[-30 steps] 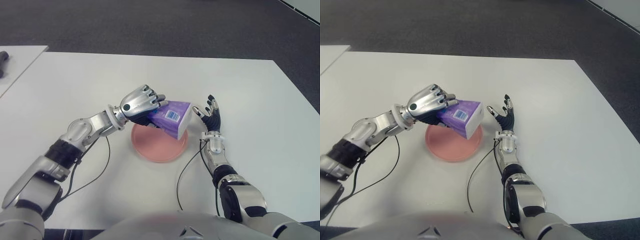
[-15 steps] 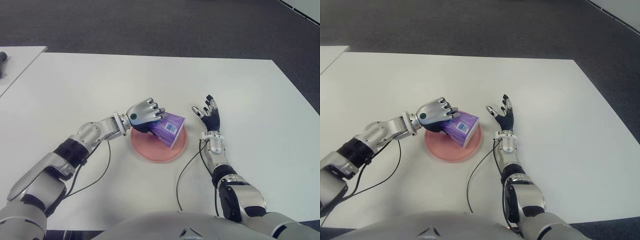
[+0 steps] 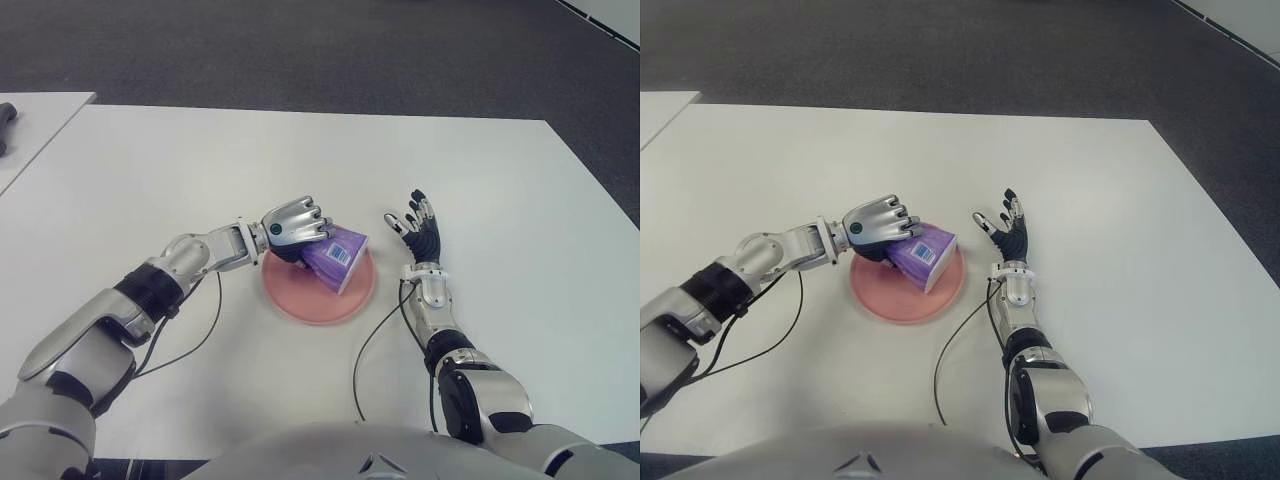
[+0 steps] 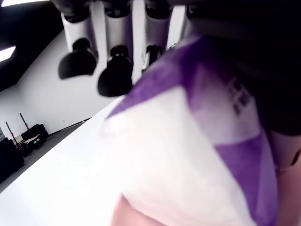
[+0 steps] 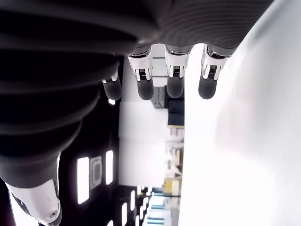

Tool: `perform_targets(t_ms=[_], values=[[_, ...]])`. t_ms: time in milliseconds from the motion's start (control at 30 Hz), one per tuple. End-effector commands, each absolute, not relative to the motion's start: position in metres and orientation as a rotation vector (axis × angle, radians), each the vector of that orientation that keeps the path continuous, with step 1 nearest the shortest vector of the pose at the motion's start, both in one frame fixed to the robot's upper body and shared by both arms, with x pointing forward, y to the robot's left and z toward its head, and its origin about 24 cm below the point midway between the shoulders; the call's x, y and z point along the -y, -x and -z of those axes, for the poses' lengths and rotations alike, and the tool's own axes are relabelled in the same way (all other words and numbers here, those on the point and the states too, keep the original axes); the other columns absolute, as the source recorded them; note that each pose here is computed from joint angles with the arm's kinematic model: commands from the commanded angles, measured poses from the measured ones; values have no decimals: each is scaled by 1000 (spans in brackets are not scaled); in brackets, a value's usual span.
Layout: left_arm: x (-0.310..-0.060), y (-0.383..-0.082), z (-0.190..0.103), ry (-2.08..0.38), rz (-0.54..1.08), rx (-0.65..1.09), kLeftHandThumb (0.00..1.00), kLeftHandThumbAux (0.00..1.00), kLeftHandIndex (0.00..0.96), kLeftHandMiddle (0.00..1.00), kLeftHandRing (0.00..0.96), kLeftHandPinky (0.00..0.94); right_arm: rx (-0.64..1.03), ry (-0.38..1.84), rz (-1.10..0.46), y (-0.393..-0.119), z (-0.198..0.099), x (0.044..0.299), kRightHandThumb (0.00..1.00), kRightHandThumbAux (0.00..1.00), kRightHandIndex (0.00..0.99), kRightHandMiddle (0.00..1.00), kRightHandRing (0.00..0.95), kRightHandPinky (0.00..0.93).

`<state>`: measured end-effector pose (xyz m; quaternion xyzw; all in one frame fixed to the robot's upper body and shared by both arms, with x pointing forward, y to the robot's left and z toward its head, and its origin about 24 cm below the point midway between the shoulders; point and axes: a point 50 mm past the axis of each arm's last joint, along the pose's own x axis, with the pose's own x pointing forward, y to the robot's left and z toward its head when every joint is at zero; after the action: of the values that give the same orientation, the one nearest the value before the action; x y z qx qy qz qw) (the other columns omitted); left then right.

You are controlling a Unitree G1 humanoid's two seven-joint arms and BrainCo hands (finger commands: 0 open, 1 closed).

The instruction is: Put the tissue paper into the plate.

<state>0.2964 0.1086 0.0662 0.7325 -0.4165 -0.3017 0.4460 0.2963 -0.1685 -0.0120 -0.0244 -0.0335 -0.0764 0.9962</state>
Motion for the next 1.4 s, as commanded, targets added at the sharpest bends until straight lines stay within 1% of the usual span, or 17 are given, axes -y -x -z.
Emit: perform_targets(t_ms=[33, 333, 433, 467, 500, 533, 567, 600, 633, 700, 733, 767, 800, 867, 967, 1067, 1400], values=[[-116, -289, -46, -1891, 874, 939, 854, 656, 445, 495, 790, 838, -81, 49, 169, -274, 42, 169, 131, 676, 0, 0, 0, 7], [-120, -287, -55, -1864, 840, 934, 852, 656, 444, 491, 796, 850, -90, 45, 163, -274, 43, 170, 136, 681, 2, 0, 0, 15], [-120, -287, -56, -1832, 834, 934, 852, 656, 444, 491, 794, 834, -93, 50, 157, -274, 44, 170, 141, 684, 5, 0, 0, 16], [-119, -288, -56, -1775, 839, 927, 850, 656, 443, 491, 782, 809, -101, 50, 148, -274, 44, 171, 143, 685, 6, 0, 0, 14], [-119, -288, -56, -1732, 841, 923, 792, 672, 434, 573, 749, 759, -107, 50, 141, -275, 45, 171, 143, 685, 7, 0, 0, 12], [-119, -289, -57, -1696, 849, 914, 771, 678, 431, 603, 737, 741, -114, 49, 137, -275, 45, 173, 143, 685, 8, 0, 0, 12], [-119, -290, -58, -1677, 856, 908, 613, 614, 402, 621, 692, 678, -119, 48, 134, -275, 46, 173, 141, 685, 8, 0, 0, 12], [-119, -291, -58, -1670, 861, 904, 510, 573, 383, 632, 662, 638, -121, 48, 134, -275, 46, 174, 139, 685, 8, 0, 0, 13], [-119, -292, -58, -1660, 881, 887, 473, 558, 377, 636, 651, 624, -125, 47, 134, -275, 46, 174, 138, 685, 9, 0, 0, 13], [-120, -293, -58, -1655, 919, 855, 319, 469, 263, 360, 341, 328, -131, 45, 135, -275, 47, 175, 134, 687, 9, 0, 0, 24], [-121, -293, -59, -1669, 950, 836, 294, 454, 242, 312, 287, 275, -133, 46, 143, -274, 47, 175, 133, 687, 9, 0, 0, 25], [-122, -294, -59, -1680, 970, 824, 239, 390, 161, 200, 183, 176, -133, 47, 148, -274, 47, 175, 133, 689, 9, 0, 0, 28], [-122, -294, -60, -1693, 988, 811, 204, 349, 110, 128, 117, 112, -134, 51, 155, -274, 48, 175, 132, 690, 9, 0, 0, 30], [-123, -294, -62, -1713, 1010, 787, 173, 294, 56, 65, 60, 57, -135, 58, 164, -274, 48, 175, 133, 691, 10, 0, 0, 31], [-125, -292, -69, -1730, 1032, 753, 166, 225, 18, 21, 19, 18, -134, 65, 173, -274, 48, 175, 138, 696, 10, 0, 0, 27], [-124, -288, -78, -1726, 1054, 712, 180, 191, 5, 6, 6, 6, -144, 60, 166, -275, 48, 174, 144, 699, 10, 0, 0, 22], [-123, -285, -82, -1604, 1101, 599, 239, 145, 0, 0, 0, 0, -169, 22, 159, -278, 49, 175, 157, 697, 8, 0, 0, 21]])
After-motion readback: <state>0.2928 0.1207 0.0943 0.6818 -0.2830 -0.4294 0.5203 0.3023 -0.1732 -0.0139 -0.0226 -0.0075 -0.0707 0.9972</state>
